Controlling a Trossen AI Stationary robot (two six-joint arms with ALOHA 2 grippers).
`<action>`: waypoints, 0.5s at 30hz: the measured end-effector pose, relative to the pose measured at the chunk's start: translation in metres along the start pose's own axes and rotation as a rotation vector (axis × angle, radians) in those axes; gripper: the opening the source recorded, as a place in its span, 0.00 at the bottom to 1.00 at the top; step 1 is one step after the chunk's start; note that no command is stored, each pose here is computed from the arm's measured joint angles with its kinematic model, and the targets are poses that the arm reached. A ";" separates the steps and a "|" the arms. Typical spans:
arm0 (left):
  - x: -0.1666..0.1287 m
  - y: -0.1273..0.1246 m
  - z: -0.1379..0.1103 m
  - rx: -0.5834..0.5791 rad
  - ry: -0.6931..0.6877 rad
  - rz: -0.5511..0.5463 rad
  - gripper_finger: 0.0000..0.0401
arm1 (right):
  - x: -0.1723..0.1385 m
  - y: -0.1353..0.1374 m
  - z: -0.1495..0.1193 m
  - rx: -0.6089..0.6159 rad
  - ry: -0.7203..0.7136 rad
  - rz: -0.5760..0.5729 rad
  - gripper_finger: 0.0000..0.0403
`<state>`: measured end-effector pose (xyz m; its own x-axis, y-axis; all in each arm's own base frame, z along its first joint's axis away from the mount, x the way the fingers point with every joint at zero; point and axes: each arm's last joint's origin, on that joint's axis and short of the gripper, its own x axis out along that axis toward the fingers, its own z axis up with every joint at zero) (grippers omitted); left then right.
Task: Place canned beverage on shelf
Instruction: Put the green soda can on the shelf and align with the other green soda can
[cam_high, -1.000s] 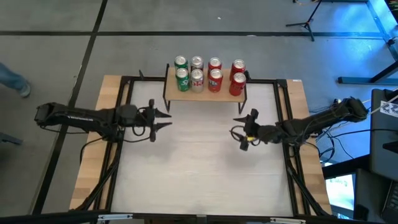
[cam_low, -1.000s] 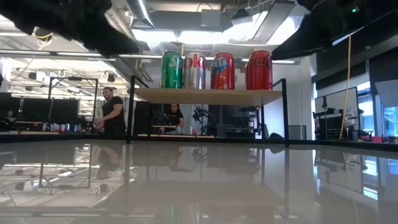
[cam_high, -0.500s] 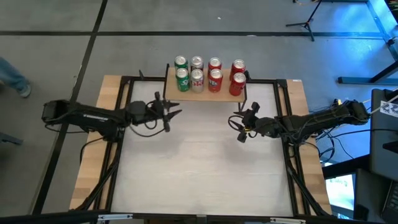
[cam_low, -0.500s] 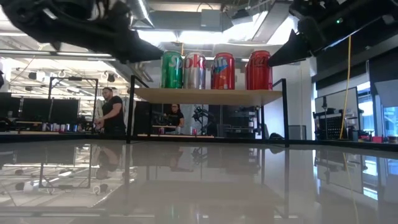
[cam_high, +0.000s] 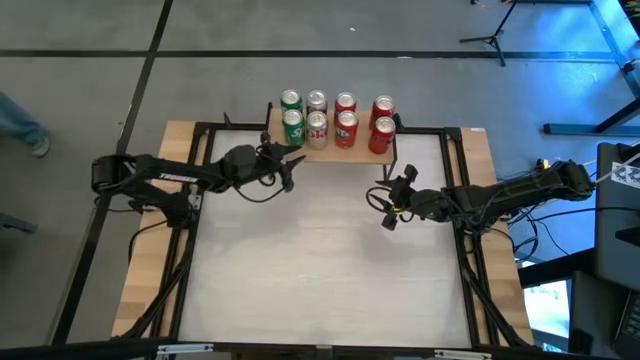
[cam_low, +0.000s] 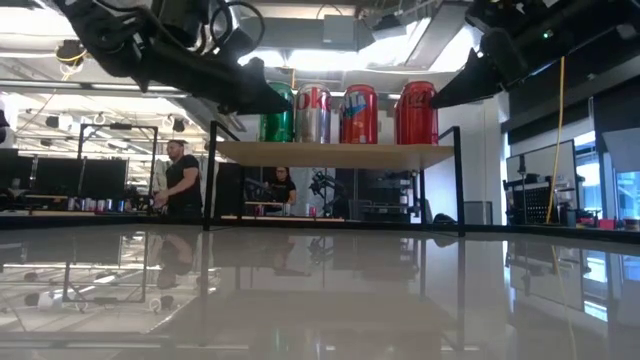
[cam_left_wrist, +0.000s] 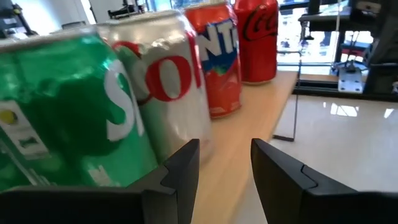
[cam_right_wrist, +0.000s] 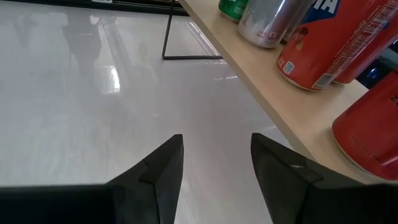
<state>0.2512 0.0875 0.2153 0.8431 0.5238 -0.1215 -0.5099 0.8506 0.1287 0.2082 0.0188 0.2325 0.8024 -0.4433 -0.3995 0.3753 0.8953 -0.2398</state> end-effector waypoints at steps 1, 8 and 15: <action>0.001 0.001 0.001 -0.002 -0.003 0.006 0.34 | 0.000 0.000 0.000 0.000 0.000 0.000 0.46; 0.003 0.012 0.000 -0.007 0.005 0.045 0.34 | 0.000 0.000 0.000 0.000 0.001 0.000 0.46; 0.004 0.016 -0.001 -0.008 0.010 0.080 0.34 | 0.000 0.000 0.000 0.000 0.002 0.000 0.46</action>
<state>0.2463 0.1030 0.2159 0.7979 0.5905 -0.1212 -0.5769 0.8063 0.1308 0.2081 0.0188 0.2323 0.8014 -0.4432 -0.4017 0.3750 0.8955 -0.2398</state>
